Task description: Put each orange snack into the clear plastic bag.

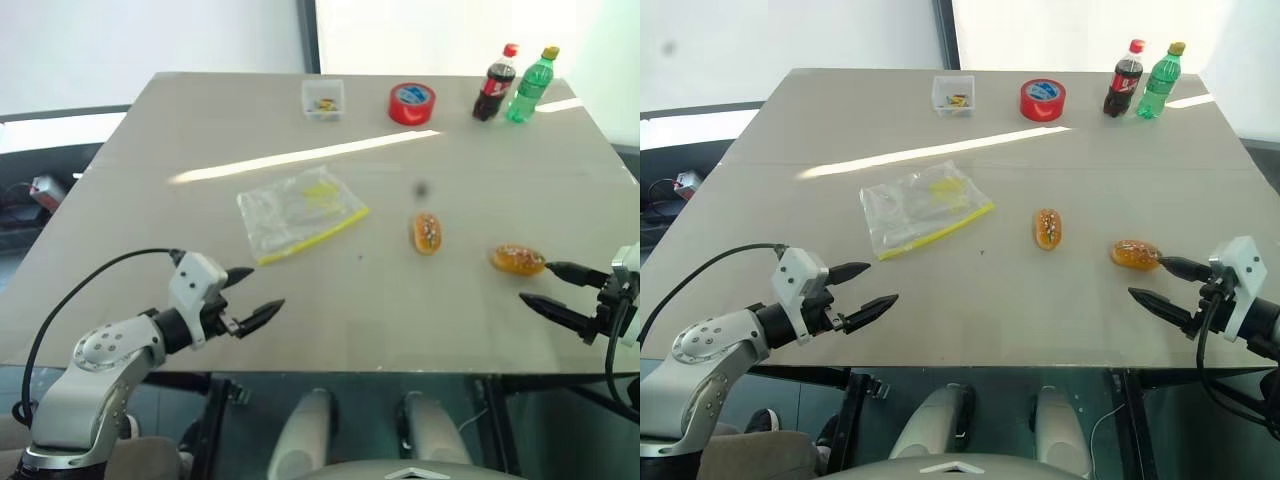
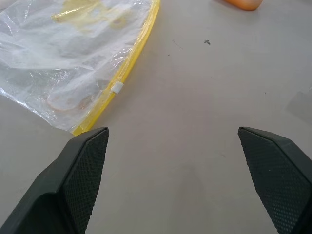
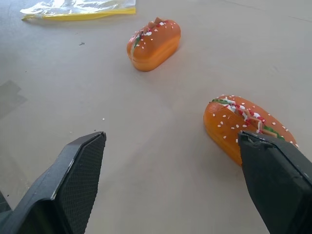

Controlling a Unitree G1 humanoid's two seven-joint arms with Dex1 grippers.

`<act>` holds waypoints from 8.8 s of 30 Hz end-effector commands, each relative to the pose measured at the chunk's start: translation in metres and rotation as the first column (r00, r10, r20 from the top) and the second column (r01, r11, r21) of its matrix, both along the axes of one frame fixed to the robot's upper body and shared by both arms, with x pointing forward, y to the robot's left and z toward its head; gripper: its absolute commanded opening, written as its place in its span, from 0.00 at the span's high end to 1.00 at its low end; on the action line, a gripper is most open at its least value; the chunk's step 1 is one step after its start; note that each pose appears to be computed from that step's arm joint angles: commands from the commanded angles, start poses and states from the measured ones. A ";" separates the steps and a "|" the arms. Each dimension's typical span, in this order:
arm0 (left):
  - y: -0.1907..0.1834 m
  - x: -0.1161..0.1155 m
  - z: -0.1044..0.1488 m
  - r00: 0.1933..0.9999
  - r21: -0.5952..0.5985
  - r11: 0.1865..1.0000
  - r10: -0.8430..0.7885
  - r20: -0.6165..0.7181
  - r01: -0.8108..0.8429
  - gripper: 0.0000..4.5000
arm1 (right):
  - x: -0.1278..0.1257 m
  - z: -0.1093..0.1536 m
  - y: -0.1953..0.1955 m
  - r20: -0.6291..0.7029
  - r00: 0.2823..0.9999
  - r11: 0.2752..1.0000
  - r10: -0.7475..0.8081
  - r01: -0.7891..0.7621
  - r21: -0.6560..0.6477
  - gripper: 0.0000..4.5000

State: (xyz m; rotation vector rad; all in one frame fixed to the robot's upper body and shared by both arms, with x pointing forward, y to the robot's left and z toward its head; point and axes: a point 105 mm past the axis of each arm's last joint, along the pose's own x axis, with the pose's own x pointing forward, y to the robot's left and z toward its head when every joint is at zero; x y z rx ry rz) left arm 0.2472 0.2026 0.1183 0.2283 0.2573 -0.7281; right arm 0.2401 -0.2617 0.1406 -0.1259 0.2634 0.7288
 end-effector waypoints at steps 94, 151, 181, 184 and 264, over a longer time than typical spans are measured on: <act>-0.046 0.036 0.045 0.872 -0.625 0.744 -0.122 -0.473 -0.235 0.99 | 0.140 0.005 0.233 0.474 0.707 0.743 0.524 -0.108 -0.660 0.00; -0.076 0.091 0.068 0.860 0.561 0.828 -0.273 0.432 -0.019 0.33 | 0.201 0.051 0.254 0.560 0.730 0.714 0.392 0.143 -0.686 1.00; -0.068 0.100 0.059 0.863 0.588 0.806 -0.254 0.437 -0.060 0.52 | 0.195 0.050 0.259 0.549 0.742 0.725 0.385 0.125 -0.678 1.00; -0.069 0.100 0.059 0.863 0.587 0.808 -0.254 0.437 -0.060 0.79 | 0.194 0.050 0.260 0.547 0.742 0.724 0.387 0.123 -0.679 1.00; -0.073 0.117 0.062 0.891 0.340 0.940 -0.135 0.434 -0.023 1.00 | 0.163 0.046 0.253 0.582 0.615 0.703 0.532 0.061 -0.708 0.01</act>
